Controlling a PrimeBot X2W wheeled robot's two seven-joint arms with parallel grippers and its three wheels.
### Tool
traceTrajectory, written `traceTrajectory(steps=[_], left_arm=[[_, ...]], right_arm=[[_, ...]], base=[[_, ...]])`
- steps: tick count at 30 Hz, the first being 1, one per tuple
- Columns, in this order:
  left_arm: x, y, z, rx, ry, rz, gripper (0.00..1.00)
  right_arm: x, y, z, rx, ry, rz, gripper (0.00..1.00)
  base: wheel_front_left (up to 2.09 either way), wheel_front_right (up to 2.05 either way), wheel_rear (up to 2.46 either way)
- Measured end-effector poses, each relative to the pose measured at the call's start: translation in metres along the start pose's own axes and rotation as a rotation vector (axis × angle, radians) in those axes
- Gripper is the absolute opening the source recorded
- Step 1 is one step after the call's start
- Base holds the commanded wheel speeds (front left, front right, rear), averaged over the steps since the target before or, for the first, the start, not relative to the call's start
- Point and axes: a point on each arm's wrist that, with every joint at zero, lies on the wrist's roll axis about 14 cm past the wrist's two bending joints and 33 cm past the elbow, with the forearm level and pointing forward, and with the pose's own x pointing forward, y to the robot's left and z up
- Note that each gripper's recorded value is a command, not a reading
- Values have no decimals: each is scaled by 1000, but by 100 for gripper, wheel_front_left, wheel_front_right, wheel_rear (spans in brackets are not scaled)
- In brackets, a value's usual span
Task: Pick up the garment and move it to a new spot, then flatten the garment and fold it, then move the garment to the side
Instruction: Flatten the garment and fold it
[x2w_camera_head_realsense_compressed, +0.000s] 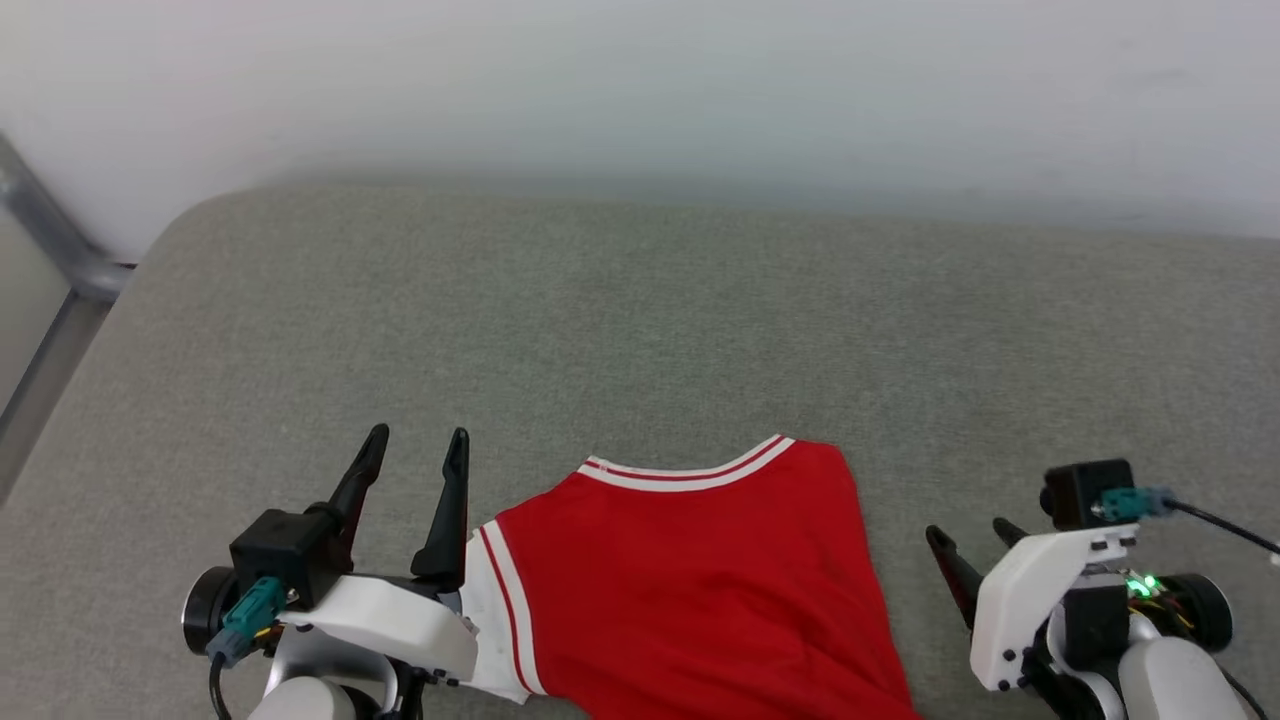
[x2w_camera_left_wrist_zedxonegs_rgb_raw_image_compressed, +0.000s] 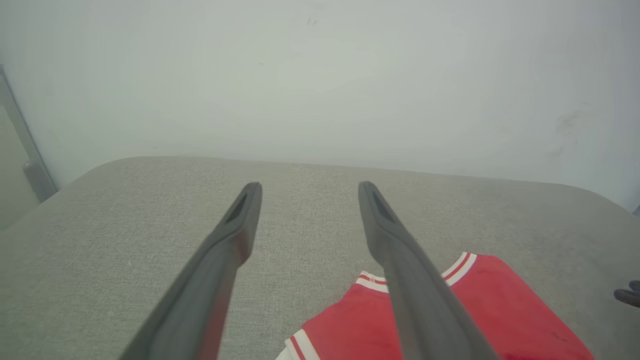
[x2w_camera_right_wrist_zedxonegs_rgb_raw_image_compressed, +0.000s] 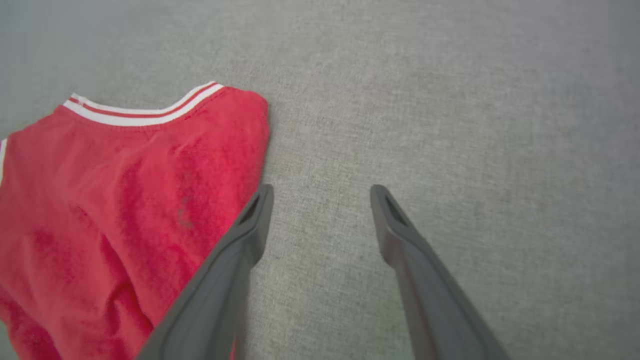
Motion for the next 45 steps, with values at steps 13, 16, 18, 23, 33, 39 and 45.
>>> traceTrajectory(steps=[13,16,18,23,33,39,45], left_arm=[[4,27,-20,-18,36,89,100],[3,31,-24,-20,45,102,100],[2,34,-25,-18,48,111,100],[3,34,-24,-19,41,109,100],[6,17,-21,-25,31,57,100],[8,7,-22,-31,38,23,100],[9,3,-28,-36,67,9,100]], right_arm=[[43,50,-67,-199,535,202,100],[43,49,-80,-209,618,212,100],[43,51,-83,-194,637,221,0],[42,53,-73,-172,579,229,0],[35,2,26,-187,206,68,0],[-2,-62,25,-125,176,-128,0],[-31,-83,-45,37,296,-216,0]], base=[[0,0,0],[0,0,0],[0,0,0],[0,0,0],[0,0,0],[0,0,0],[0,0,0]])
